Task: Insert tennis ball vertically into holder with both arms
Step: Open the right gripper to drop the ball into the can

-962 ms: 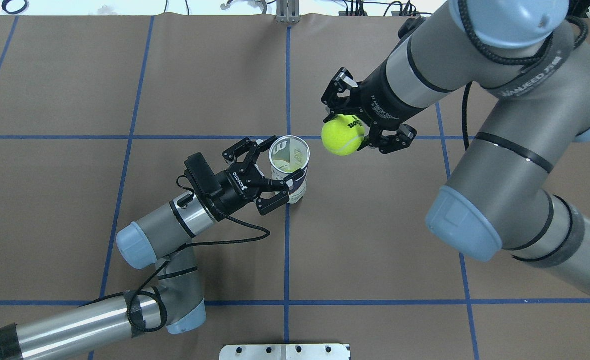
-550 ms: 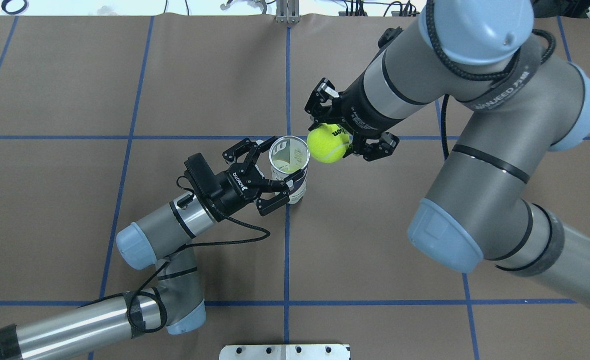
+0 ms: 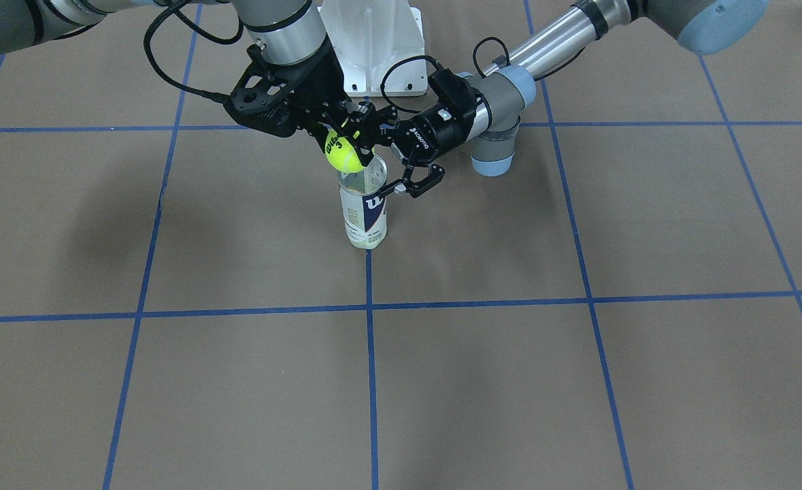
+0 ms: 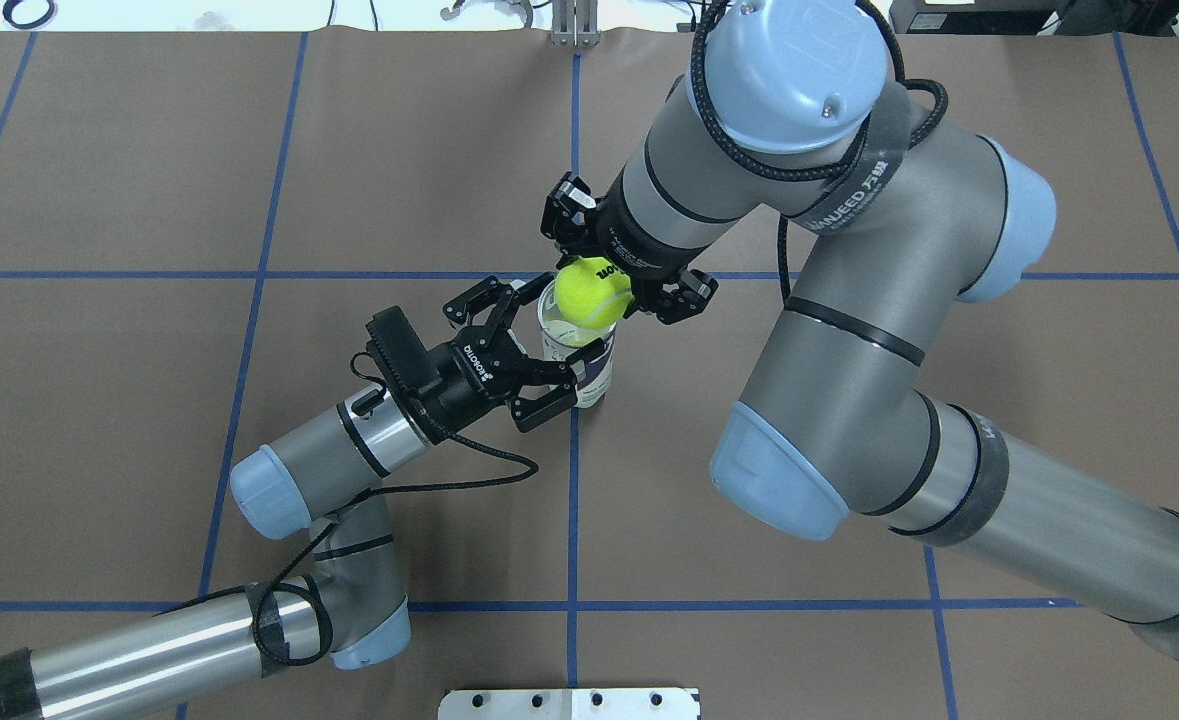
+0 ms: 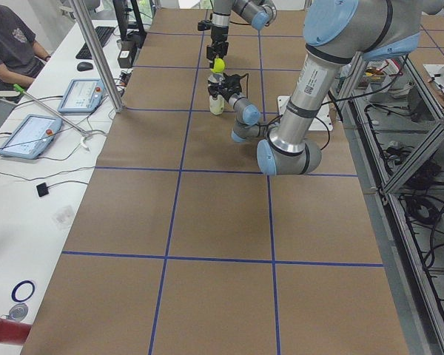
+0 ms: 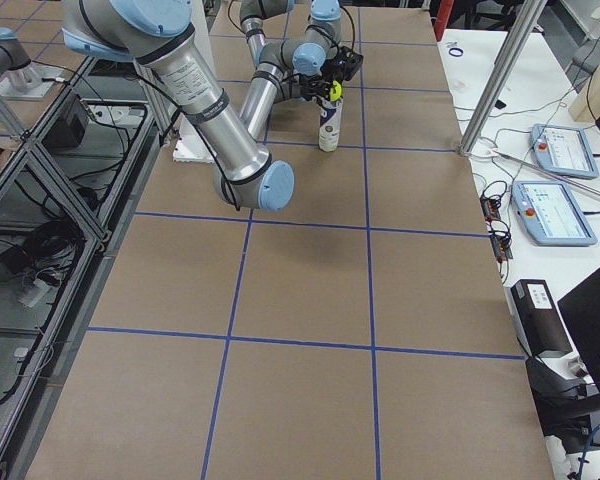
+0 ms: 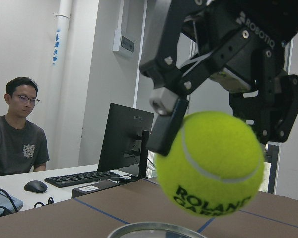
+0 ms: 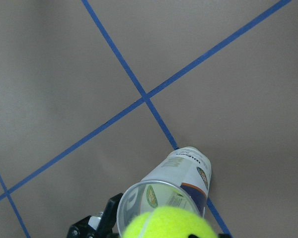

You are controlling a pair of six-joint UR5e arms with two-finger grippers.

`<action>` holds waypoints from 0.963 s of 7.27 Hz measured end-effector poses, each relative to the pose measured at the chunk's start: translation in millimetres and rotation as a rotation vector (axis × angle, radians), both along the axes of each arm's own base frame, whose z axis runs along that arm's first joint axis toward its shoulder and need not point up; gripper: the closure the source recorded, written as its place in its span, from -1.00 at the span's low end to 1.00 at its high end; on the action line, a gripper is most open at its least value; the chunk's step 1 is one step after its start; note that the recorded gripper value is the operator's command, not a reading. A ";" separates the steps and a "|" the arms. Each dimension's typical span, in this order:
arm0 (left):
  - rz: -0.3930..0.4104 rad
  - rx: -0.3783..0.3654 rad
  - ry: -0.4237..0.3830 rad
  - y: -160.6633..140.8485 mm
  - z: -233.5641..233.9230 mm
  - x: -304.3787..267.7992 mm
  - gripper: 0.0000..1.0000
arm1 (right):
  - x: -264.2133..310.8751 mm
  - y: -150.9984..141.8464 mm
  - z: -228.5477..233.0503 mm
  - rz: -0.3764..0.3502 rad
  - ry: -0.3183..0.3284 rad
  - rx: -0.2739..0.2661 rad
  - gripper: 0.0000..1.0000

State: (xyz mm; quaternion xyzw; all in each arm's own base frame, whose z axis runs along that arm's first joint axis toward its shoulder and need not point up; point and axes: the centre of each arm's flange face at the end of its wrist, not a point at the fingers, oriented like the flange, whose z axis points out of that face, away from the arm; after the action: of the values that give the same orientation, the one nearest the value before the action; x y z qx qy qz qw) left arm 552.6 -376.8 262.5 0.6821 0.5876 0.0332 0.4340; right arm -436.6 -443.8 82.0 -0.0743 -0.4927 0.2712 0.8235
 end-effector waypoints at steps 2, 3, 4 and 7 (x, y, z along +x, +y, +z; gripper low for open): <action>0.001 0.000 0.001 0.4 -0.4 0.3 -0.83 | -5.5 -3.8 -2.9 -0.002 0.005 0.000 0.20; 0.001 0.000 0.001 0.5 -0.6 0.5 -0.83 | -7.5 -4.8 -1.9 -0.003 0.008 -0.001 -0.93; 0.001 0.001 0.001 0.5 -0.7 0.5 -0.83 | -9.1 -4.5 -0.9 -0.005 0.011 -0.001 -0.98; 0.001 0.000 0.001 0.6 -0.3 0.5 -0.83 | -10.8 -3.6 0.1 0.000 0.016 0.005 -0.98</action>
State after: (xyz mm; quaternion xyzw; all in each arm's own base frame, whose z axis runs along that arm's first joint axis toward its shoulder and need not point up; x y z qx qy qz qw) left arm 553.2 -376.2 262.2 0.6818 0.5882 0.0333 0.4337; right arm -447.5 -447.4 82.1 -0.0703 -0.4869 0.2703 0.8276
